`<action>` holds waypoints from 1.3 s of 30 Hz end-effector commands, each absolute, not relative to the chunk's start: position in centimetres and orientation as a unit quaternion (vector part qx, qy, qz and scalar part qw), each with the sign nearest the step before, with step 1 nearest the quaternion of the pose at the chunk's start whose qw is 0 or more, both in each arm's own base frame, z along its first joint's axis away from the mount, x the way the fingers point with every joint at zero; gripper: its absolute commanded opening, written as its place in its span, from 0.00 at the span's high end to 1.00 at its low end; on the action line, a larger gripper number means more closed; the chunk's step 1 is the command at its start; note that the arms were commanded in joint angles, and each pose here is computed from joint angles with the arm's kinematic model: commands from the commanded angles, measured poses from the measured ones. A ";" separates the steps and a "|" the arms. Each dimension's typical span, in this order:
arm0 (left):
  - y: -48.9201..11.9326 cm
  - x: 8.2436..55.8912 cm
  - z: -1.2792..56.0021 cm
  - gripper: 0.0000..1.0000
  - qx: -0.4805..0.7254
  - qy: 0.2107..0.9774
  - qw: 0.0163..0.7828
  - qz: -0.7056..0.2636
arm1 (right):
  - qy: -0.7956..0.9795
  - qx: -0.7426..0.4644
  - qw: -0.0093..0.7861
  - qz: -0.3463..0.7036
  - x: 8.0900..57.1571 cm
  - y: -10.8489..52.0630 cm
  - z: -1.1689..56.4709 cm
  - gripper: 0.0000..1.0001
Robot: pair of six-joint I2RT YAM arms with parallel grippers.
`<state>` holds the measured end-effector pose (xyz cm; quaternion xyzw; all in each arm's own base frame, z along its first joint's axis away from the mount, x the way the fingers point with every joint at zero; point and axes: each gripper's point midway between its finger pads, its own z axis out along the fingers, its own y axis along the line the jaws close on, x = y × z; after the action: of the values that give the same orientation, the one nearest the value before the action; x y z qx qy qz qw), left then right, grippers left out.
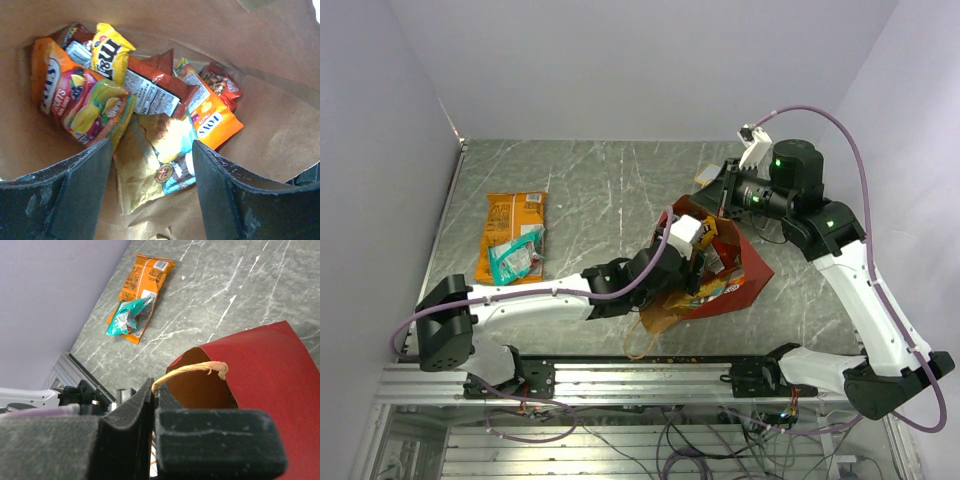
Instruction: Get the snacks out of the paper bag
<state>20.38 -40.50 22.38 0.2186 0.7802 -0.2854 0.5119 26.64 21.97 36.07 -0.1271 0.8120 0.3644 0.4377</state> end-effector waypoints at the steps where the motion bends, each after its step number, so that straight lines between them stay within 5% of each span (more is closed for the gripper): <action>1: -42.8 19.7 23.3 0.25 0.225 0.768 0.503 -0.326 | 0.799 -0.133 0.458 0.366 26.1 21.6 37.5 1.00; 7: -42.2 19.3 23.3 0.11 0.199 0.759 0.508 -0.355 | 0.796 -0.141 0.467 0.358 25.8 21.2 37.8 1.00; 17: -42.2 20.0 21.3 0.19 0.191 0.771 0.508 -0.332 | 0.789 -0.146 0.473 0.363 25.7 21.3 37.7 1.00; 26: -39.3 19.3 23.0 0.13 0.166 0.756 0.526 -0.353 | 0.783 -0.149 0.477 0.371 25.9 21.7 38.6 1.00; 39: -41.9 20.6 20.1 0.36 0.203 0.772 0.521 -0.304 | 0.777 -0.139 0.486 0.374 25.7 21.4 38.8 1.00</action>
<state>19.58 -40.43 19.55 0.2003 0.7776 -0.3164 0.5050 26.03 21.56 37.45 -0.1354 0.7928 0.3685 0.4661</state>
